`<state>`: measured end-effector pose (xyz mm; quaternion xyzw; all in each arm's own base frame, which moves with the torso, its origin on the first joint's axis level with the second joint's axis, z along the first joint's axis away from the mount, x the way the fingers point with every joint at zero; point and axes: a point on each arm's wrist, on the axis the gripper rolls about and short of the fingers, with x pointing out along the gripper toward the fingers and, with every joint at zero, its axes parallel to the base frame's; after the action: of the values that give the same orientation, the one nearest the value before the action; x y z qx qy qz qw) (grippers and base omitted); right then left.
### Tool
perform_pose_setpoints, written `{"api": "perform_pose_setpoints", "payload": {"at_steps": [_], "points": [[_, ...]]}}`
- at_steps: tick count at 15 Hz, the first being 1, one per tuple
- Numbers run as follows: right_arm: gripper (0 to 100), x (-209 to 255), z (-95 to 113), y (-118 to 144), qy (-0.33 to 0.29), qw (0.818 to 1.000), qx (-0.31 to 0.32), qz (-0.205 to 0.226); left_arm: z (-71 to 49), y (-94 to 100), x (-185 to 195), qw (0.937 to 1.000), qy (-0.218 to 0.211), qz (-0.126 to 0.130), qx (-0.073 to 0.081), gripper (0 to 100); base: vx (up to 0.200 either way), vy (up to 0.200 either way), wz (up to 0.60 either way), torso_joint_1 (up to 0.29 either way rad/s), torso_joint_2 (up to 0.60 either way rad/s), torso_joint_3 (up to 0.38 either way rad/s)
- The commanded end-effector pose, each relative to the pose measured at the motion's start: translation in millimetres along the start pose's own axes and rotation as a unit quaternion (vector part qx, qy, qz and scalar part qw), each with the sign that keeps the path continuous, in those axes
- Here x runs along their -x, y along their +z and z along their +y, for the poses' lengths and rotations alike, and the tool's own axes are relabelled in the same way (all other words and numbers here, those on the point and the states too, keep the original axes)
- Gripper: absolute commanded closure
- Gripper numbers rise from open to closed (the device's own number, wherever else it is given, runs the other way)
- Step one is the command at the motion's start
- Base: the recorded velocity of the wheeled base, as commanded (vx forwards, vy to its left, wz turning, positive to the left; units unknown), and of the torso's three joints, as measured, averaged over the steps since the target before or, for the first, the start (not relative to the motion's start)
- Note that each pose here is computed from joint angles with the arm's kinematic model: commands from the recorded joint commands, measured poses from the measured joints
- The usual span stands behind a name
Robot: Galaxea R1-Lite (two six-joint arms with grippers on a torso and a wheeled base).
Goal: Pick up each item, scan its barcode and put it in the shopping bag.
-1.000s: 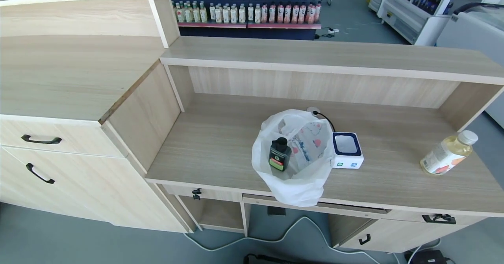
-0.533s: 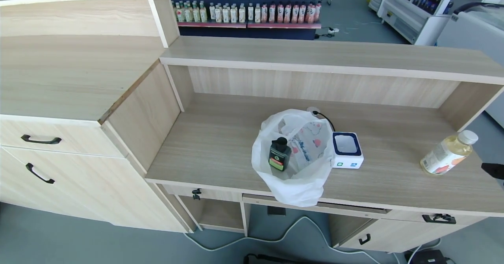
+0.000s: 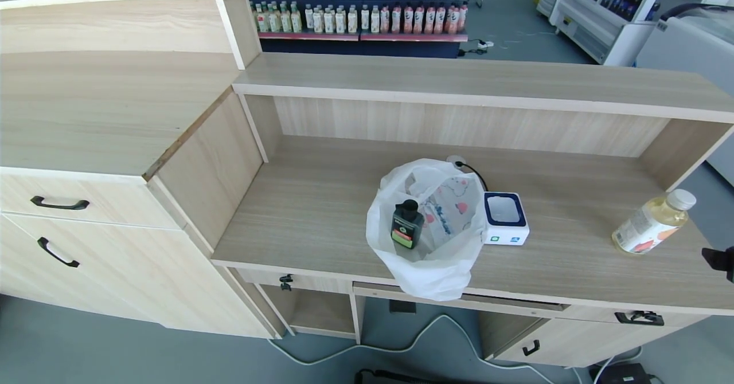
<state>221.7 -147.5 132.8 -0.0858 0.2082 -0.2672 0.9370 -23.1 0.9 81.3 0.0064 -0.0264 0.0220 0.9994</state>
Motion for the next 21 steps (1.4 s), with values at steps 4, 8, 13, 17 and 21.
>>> {"api": "perform_pose_setpoints", "payload": {"at_steps": [4, 8, 13, 17, 21], "points": [[0, -51.0, 2.8, -28.1, 0.047, 0.999, -0.006, -0.004, 0.0, 0.0, 0.0, 1.0, 0.0, 0.0, 0.0, 0, 0.0, 0.0, 0.0, 0.0, 0.0, 0.0], [0, -61.8, 5.4, -34.1, 0.052, 0.998, -0.027, -0.016, 0.0, 0.0, 0.0, 1.0, 0.0, 0.0, 0.0, 0, 0.0, 0.0, 0.0, 0.0, 0.0, 0.0], [0, -80.2, 15.3, -35.0, 0.065, 0.996, -0.03, -0.045, 0.0, 0.0, 0.0, 1.0, 0.0, 0.0, 0.0, 0, 0.0, 0.0, 0.0, 0.0, 0.0, 0.0], [0, -91.0, 20.9, -33.2, 0.068, 0.996, -0.022, -0.054, 0.0, 0.0, 0.0, 1.0, 0.0, 0.0, 0.0, 0, 0.0, 0.0, 0.0, 0.0, 0.0, 0.0], [0, -103.0, 14.8, -20.3, 0.034, 0.996, -0.024, -0.077, 0.0, 0.0, 0.0, 1.0, 0.0, 0.0, 0.0, 0, 0.0, 0.0, 0.0, 0.0, 0.0, 0.0]]}}
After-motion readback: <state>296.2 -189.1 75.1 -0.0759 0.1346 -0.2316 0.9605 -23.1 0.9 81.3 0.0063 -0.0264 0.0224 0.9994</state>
